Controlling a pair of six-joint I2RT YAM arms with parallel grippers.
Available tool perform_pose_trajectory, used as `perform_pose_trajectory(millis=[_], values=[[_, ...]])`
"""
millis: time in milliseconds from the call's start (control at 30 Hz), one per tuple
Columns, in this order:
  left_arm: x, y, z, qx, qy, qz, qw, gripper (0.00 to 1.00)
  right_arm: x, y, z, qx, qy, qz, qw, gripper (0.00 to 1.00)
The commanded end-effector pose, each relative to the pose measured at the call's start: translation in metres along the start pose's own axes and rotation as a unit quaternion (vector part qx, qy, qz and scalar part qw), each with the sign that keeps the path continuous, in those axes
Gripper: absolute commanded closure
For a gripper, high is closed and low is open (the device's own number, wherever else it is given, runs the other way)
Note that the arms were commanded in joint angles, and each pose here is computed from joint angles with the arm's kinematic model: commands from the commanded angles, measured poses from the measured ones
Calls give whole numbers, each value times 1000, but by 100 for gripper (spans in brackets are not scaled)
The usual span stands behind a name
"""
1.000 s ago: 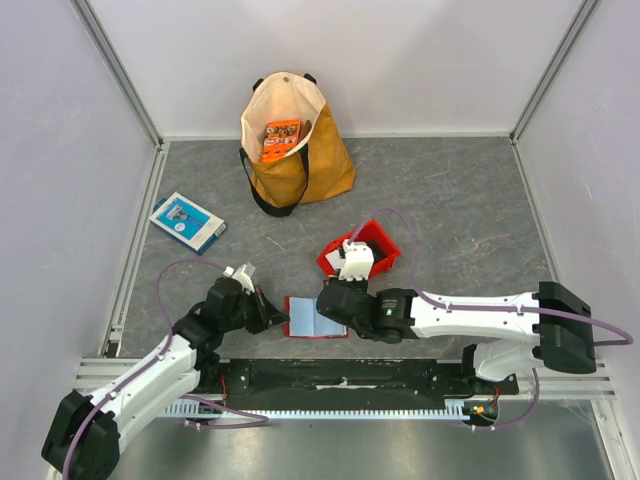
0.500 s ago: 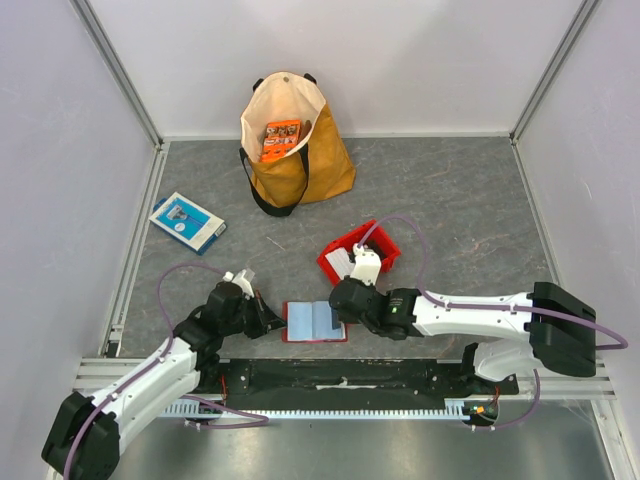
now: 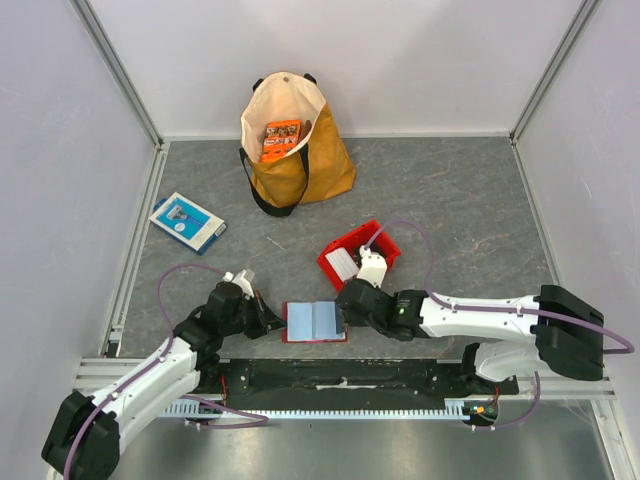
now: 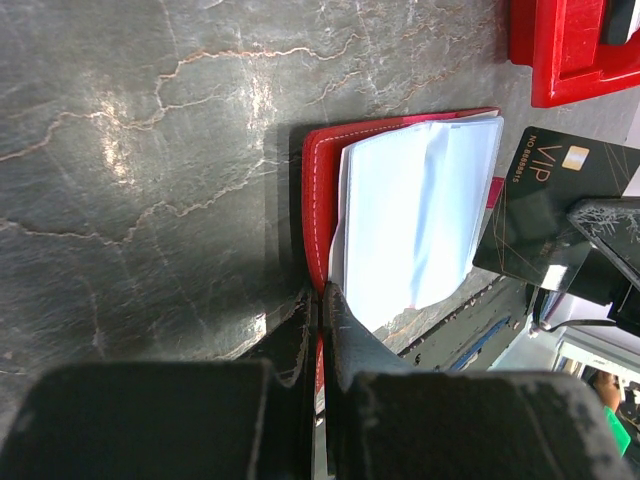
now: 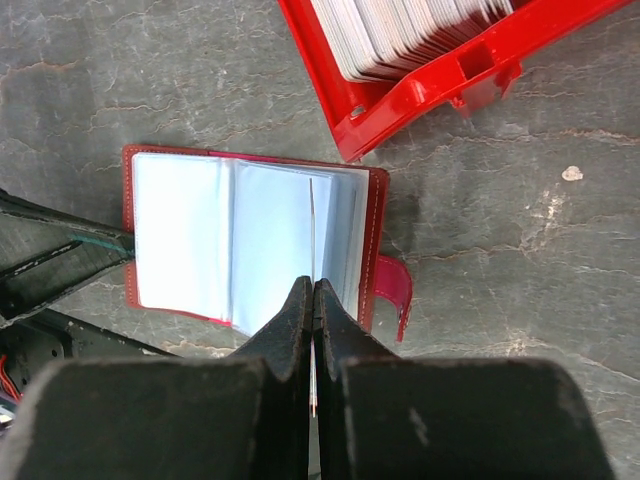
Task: Put the credit cards into the card holder
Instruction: Insert the credit card into the card holder.
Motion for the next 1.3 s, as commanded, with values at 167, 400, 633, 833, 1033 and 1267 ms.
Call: perform_pose_trajectory(millis=[167,400,633,833,1033,1267], values=[[2,-1,-2,1,-1,-2,1000,98,5,-4,-4,12,20,3,1000,100],[4,-2,-4,-1,2,-3,1000,98,4,1,-5,7,17,15,1000,100],[5,-2,-5,-2,1,-4,1000,98,-2,8,-15,-10,14,35,999,100],[6,-2,-6,-2,1,-5,1000,98,-9,17,-10,-7,7,57,998,100],[4,-1,-6,-2,1,-2,1000,98,-4,20,10,31,19,56,998,100],[4,0,-5,-2,0,-1,1000,98,8,18,49,101,11,55,993,100]])
Point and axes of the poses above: each gripper's point midway between its finger pads, its own y axis out along the fingers, its own z axis along the line the jaws close on, x = y × z, the point moved 9 cm from there along -y, back along the fingers, and after that the axes turned 7 degrees about y, right-handed, at the moved point
